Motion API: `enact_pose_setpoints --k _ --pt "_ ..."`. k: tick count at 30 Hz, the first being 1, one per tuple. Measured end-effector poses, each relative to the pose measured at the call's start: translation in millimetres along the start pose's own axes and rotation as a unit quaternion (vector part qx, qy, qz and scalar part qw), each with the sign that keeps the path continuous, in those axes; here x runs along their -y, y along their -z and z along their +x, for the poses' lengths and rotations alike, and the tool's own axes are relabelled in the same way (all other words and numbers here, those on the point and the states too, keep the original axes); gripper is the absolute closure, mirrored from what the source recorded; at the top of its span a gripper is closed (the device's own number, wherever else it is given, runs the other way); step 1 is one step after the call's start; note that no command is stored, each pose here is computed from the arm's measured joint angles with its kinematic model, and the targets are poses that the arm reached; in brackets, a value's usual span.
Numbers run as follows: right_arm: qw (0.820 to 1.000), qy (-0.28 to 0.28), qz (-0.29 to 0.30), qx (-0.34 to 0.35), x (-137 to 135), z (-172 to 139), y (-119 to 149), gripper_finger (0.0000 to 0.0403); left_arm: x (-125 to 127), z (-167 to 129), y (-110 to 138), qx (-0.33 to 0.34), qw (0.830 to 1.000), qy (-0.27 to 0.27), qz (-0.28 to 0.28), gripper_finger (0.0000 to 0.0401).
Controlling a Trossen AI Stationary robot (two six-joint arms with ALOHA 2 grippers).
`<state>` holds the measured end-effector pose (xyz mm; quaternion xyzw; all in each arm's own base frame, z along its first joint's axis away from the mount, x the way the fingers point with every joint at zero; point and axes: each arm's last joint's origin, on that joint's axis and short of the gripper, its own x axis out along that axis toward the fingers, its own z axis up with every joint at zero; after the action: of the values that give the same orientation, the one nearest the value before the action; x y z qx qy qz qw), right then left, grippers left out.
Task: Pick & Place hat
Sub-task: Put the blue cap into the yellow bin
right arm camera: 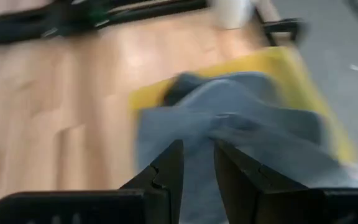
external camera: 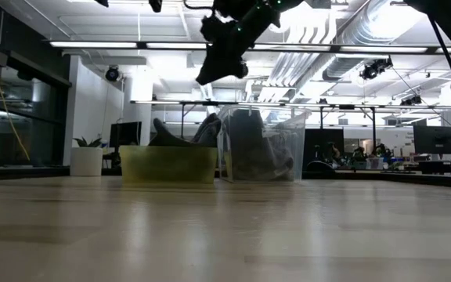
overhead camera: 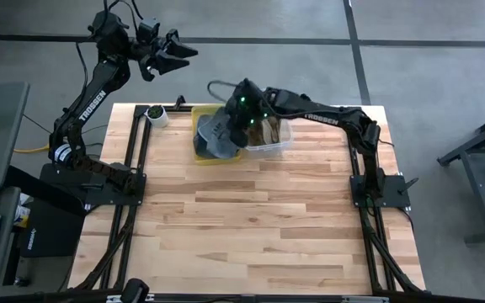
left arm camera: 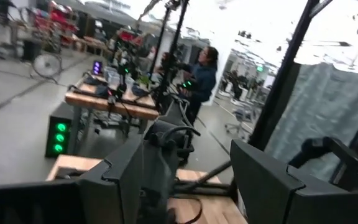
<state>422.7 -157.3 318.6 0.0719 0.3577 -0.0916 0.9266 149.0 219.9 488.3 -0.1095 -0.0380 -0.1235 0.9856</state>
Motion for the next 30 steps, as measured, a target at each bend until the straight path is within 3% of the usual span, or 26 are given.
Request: enact_pose_setpoints --k 3,10,22,26,30 --pt "0.999 -0.046 -0.029 -0.005 -12 7 6 0.032 -1 0 4 -0.014 1.0 0.01 -0.009 0.02" --pt "0.996 -0.07 -0.057 0.006 -31 29 21 0.032 -4 0 10 -0.028 0.999 0.016 -0.013 0.02" --pt "0.977 0.003 -0.209 0.048 -73 56 42 0.032 -4 0 9 -0.026 1.0 0.012 0.005 0.02" --pt "0.975 0.018 -0.214 0.062 -81 65 55 0.03 -4 0 9 -0.026 1.0 0.012 -0.001 0.02" --pt "0.98 0.011 -0.171 0.101 -88 75 67 0.0254 -4 0 10 -0.027 0.999 0.014 -0.011 0.02"
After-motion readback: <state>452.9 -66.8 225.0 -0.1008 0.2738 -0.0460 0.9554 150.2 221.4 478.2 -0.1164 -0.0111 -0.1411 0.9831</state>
